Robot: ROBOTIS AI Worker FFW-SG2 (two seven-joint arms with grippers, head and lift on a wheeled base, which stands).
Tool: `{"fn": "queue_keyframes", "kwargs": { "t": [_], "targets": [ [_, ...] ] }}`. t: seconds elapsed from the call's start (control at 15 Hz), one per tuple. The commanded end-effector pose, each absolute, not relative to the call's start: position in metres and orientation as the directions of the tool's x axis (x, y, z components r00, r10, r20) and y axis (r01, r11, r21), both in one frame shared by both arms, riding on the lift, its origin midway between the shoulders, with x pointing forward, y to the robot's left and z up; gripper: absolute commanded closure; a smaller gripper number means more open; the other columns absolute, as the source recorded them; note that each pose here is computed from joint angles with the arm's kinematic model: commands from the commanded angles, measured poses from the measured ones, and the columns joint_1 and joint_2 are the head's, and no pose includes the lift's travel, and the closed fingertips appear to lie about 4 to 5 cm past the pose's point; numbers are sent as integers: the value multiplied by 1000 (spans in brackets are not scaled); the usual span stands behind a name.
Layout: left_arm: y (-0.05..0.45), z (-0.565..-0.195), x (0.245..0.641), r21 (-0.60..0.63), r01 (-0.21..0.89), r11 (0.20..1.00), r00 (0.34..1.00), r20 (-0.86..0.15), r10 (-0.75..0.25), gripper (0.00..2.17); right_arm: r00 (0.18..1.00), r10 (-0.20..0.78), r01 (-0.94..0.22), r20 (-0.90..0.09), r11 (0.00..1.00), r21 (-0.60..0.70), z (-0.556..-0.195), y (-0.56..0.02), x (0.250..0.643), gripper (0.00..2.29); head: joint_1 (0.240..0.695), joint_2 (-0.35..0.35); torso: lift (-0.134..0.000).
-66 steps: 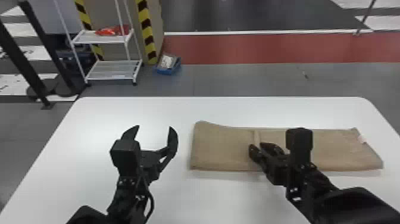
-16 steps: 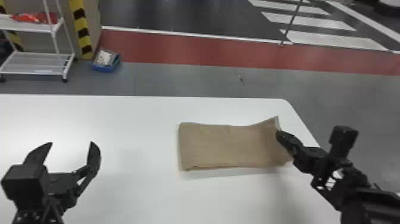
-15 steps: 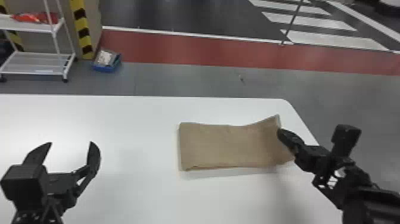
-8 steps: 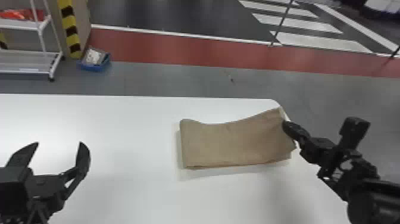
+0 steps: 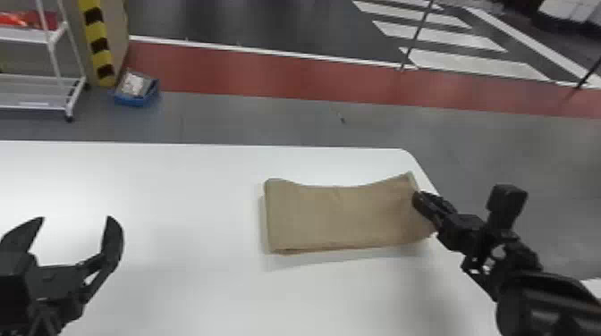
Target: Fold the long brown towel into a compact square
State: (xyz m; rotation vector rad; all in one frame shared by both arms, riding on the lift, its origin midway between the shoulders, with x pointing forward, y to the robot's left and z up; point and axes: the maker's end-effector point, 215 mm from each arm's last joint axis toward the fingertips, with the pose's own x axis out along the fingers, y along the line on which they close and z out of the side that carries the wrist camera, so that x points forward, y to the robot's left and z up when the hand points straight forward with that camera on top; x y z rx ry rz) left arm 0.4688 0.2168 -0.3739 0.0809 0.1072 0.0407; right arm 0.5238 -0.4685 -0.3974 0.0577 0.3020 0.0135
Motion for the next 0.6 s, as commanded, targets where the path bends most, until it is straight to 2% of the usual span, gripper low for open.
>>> {"fn": "queue_keyframes", "kwargs": {
  "t": [0.0,0.07,0.33,0.53],
  "targets": [
    [217,-373,472,84,-36,996,994,-101,45,147,969,-2,13,-246,999,43,-383,-476,520,-1,695,-275,-125],
    [218,-372,472,84,-38,996,994,-99,46,147,979,-19,25,-205,999,25,-368,-482,514,-1,695,-275,-125],
    [210,-369,476,71,-22,997,996,-90,28,140,987,-49,49,-154,999,1,-345,-493,485,49,695,-293,-125],
    [175,-361,484,34,31,999,997,-75,-28,137,986,-58,60,-154,998,6,-351,-495,458,49,695,-323,-125]
  ]
}}
